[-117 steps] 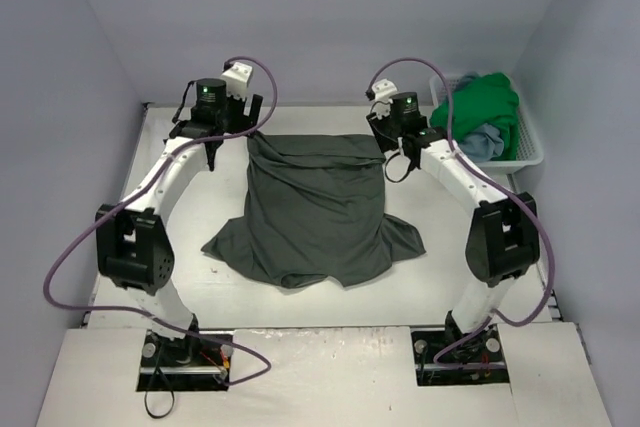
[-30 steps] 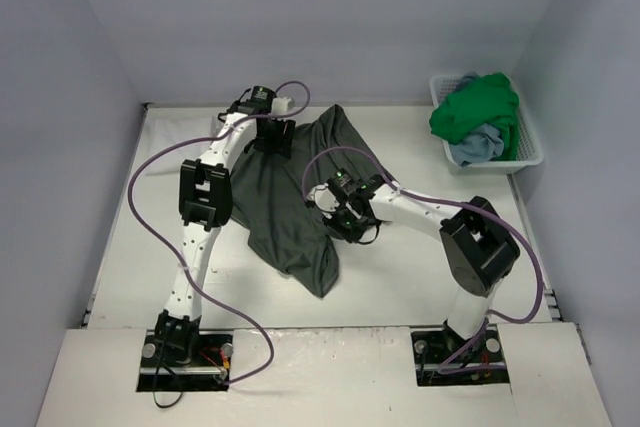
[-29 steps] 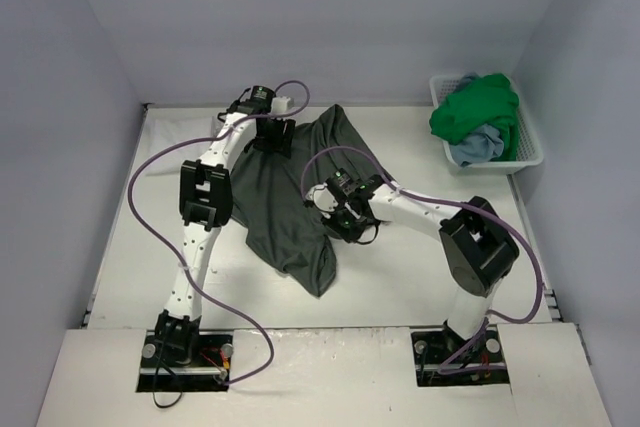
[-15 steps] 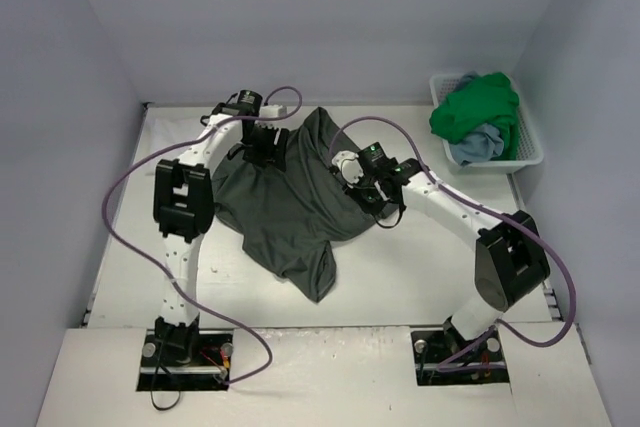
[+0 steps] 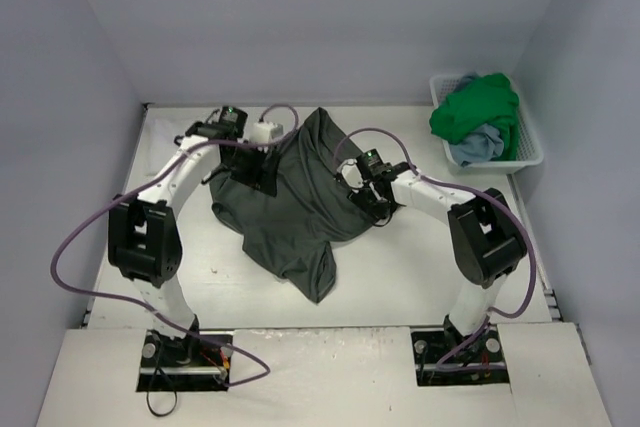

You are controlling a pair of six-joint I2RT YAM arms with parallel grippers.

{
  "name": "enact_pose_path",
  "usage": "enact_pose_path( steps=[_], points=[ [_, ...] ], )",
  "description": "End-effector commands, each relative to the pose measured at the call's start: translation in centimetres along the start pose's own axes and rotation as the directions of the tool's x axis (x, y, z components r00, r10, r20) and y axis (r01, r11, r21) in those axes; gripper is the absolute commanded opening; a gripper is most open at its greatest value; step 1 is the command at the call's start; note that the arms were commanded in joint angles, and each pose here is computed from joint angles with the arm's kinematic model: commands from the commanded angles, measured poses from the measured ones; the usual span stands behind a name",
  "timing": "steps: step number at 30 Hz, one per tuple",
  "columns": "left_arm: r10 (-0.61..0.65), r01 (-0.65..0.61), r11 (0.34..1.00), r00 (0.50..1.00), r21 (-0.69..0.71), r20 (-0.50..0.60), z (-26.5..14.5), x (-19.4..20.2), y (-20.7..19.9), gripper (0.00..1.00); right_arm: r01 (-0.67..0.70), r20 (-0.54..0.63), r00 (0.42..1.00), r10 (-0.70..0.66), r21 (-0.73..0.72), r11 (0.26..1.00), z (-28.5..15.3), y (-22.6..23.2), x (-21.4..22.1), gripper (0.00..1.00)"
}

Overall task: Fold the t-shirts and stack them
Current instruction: Flatten out the tshirt

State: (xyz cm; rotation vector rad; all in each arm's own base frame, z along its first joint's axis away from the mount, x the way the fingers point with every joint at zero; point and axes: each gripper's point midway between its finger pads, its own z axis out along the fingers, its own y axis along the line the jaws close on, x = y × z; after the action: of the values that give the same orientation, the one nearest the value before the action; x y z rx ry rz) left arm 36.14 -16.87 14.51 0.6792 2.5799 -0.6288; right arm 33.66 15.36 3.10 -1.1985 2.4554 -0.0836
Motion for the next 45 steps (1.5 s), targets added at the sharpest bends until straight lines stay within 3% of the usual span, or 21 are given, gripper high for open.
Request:
enact_pose_path(
  steps=[1,8,12,13,16,25,36,45],
  points=[
    [0.142,-0.141,0.988,0.990,0.070,-0.017,-0.7,2.2,-3.9,0.60,-0.019,0.018,1.000,0.017,0.113,0.993,0.0,-3.0,-0.8,0.38],
    [0.230,-0.225,0.971,0.971,0.082,-0.061,0.5,5.5,-5.9,0.60,-0.049,0.000,0.999,0.049,0.137,0.989,1.2,-4.1,-0.2,0.41],
    [0.227,-0.222,0.972,0.972,0.077,-0.063,0.8,6.0,-5.9,0.60,-0.040,-0.020,0.999,0.043,0.119,0.992,2.0,-3.6,0.5,0.23],
    [0.225,-0.219,0.972,0.972,0.079,-0.068,0.9,6.2,-5.8,0.60,-0.036,-0.023,0.999,0.039,0.115,0.993,2.1,-3.5,0.6,0.10],
    [0.215,-0.208,0.974,0.974,0.085,-0.074,1.0,6.7,-5.9,0.60,-0.033,-0.021,0.999,0.036,0.111,0.993,1.9,-3.4,0.7,0.00],
    [0.297,-0.278,0.951,0.944,0.137,-0.145,3.4,10.1,-7.4,0.60,-0.173,0.051,0.985,0.168,0.138,0.975,0.2,-8.2,0.3,0.00],
    [0.447,-0.401,0.882,0.878,0.247,-0.171,4.8,12.0,-11.8,0.60,-0.391,0.105,0.920,0.377,0.235,0.890,-2.8,-21.3,5.3,0.00],
    [0.546,-0.465,0.820,0.810,0.334,-0.213,6.6,14.2,-15.0,0.60,-0.410,0.047,0.912,0.408,0.159,0.898,-0.5,-19.6,7.8,0.00]
  ],
)
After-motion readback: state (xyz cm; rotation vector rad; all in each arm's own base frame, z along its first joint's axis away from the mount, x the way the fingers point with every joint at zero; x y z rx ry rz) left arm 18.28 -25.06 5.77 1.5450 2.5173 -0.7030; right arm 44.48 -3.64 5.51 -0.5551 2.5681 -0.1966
